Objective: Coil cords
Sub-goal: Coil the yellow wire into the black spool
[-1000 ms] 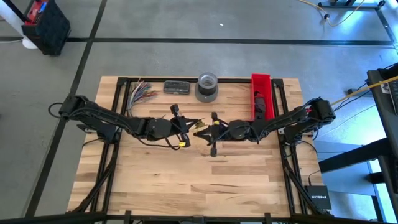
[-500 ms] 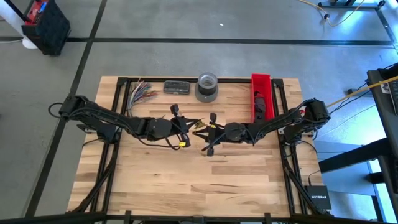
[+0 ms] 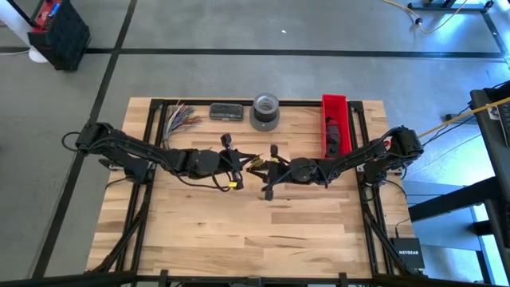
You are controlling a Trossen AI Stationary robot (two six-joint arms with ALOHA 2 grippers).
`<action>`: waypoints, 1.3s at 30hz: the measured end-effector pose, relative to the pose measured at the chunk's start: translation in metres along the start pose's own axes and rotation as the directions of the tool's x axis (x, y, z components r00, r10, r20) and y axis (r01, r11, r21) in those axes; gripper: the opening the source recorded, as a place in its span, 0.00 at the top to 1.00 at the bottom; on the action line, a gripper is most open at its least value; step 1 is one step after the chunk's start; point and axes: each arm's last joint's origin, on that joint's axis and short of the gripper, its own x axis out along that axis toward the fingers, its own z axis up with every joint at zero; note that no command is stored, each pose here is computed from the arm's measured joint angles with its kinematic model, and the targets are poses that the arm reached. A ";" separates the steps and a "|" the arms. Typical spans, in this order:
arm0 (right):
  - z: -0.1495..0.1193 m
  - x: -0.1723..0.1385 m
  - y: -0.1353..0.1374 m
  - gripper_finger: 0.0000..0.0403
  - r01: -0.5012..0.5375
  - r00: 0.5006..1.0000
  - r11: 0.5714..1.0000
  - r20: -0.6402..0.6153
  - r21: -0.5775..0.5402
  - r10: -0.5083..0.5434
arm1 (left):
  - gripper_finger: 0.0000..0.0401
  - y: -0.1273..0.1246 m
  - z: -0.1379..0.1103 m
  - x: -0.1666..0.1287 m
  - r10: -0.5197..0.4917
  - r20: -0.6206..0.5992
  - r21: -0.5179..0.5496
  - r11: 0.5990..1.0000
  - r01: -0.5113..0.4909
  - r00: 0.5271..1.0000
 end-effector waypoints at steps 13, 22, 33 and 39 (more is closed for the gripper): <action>-0.011 0.004 -0.001 0.97 0.114 0.991 0.993 -0.065 -0.023 -0.115 | 1.00 0.008 0.016 0.000 0.060 0.133 -0.034 0.998 -0.056 0.989; -0.017 0.003 -0.001 0.94 0.124 0.985 0.992 -0.123 0.008 -0.122 | 1.00 0.007 0.013 0.000 0.061 0.109 -0.015 0.998 -0.060 0.992; -0.014 -0.016 -0.004 0.68 0.148 0.935 0.950 -0.273 -0.274 -0.225 | 1.00 0.002 0.024 -0.021 0.051 0.128 0.021 0.998 -0.054 0.991; 0.004 -0.041 -0.002 0.67 0.069 0.930 0.944 -0.323 -0.323 -0.179 | 1.00 -0.002 0.028 -0.033 0.098 0.112 0.056 0.993 -0.105 0.989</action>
